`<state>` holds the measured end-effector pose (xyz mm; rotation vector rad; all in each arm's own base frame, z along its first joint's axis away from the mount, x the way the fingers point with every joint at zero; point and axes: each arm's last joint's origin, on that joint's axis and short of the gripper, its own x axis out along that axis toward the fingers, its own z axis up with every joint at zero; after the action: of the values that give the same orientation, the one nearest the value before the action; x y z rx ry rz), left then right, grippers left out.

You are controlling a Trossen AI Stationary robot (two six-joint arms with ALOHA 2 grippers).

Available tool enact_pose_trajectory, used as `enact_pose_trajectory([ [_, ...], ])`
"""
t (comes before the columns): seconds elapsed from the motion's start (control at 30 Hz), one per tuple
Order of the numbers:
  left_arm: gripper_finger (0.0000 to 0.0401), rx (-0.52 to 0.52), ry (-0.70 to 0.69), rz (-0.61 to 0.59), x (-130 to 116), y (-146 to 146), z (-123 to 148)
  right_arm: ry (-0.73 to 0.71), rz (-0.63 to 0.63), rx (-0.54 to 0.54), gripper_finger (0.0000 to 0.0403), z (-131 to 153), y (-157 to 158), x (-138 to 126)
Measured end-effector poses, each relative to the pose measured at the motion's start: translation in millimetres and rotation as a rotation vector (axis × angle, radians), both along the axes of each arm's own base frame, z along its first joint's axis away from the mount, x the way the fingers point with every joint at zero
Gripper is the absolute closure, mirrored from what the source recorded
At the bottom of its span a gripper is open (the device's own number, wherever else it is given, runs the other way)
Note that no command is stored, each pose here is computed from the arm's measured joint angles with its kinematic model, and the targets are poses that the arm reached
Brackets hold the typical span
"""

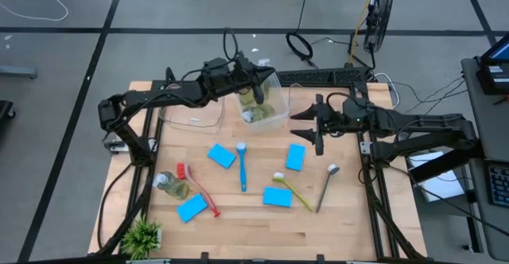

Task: Pick & Place Kitchen Sink Supplies
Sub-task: Put the yellow soap dispenser into the white bin

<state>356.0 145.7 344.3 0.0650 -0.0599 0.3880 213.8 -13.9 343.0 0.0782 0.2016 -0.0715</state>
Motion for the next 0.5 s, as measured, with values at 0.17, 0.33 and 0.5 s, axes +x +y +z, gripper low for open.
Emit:
enact_pose_trajectory([
  [0.17, 0.0367, 0.014, 0.015, -0.002, -19, -9, 22, 0.041, 0.017, -0.064, 0.0193, -9, -1, 13],
  [0.33, 0.0324, 0.002, 0.053, -0.013, -45, -25, 43, 0.103, 0.04, -0.177, 0.0193, -24, -4, 32],
  [0.5, 0.027, -0.012, 0.087, 0.014, -72, -41, 61, 0.113, 0.026, -0.248, 0.019, -35, -14, 49],
])
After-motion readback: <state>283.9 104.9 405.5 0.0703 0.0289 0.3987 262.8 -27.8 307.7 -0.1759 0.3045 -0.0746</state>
